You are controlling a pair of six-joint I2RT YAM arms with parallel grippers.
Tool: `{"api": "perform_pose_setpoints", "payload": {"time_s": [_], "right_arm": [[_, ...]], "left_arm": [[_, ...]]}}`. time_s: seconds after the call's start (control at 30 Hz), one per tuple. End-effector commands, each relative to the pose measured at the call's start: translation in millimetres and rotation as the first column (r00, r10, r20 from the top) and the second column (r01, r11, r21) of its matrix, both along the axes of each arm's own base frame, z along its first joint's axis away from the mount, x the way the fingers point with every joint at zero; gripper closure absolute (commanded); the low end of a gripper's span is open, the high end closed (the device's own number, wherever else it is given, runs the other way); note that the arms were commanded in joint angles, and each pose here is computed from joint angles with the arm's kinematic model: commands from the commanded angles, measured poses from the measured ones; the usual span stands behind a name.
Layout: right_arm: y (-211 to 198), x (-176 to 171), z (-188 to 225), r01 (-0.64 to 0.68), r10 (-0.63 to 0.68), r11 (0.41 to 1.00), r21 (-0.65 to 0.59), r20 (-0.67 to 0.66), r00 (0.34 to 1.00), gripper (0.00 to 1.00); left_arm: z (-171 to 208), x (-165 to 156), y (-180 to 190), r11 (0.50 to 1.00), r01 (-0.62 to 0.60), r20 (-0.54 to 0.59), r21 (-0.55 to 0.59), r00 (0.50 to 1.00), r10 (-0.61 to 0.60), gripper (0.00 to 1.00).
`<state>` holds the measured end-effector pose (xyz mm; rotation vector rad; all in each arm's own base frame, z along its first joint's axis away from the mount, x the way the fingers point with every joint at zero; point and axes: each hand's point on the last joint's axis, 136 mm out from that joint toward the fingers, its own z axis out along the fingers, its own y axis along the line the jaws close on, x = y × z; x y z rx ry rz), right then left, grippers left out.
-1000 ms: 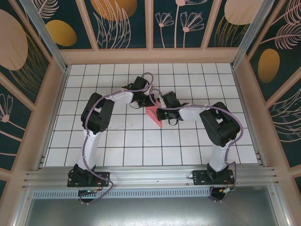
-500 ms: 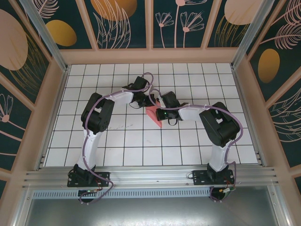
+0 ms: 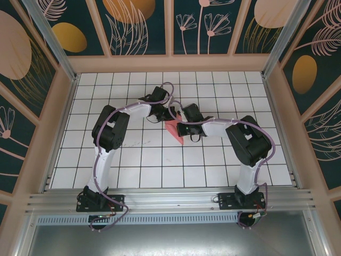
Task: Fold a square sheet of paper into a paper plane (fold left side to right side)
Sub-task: Third fold the triangle at the center of the table.
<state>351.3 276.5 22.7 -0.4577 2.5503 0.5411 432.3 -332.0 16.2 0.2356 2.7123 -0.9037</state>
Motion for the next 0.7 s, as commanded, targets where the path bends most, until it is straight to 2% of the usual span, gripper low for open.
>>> {"api": "perform_pose_setpoints", "payload": {"time_s": [0.0,0.43,0.67], "right_arm": [[2.0,7.9,9.1,0.017,-0.017,1.000,-0.001,0.026,1.000,1.00],[2.5,7.6,-0.5,0.014,-0.014,1.000,-0.017,-0.002,1.000,1.00],[-6.6,0.1,-12.9,0.001,-0.003,0.997,-0.074,-0.025,1.000,1.00]], "left_arm": [[-35.3,-16.4,7.6,0.996,0.009,-0.072,0.088,0.997,-0.003,0.90],[-34.2,-16.4,7.0,0.996,0.012,-0.069,0.086,0.998,-0.006,0.90],[-33.8,-16.4,6.4,0.996,0.012,-0.070,0.084,0.998,-0.006,0.90]]}}
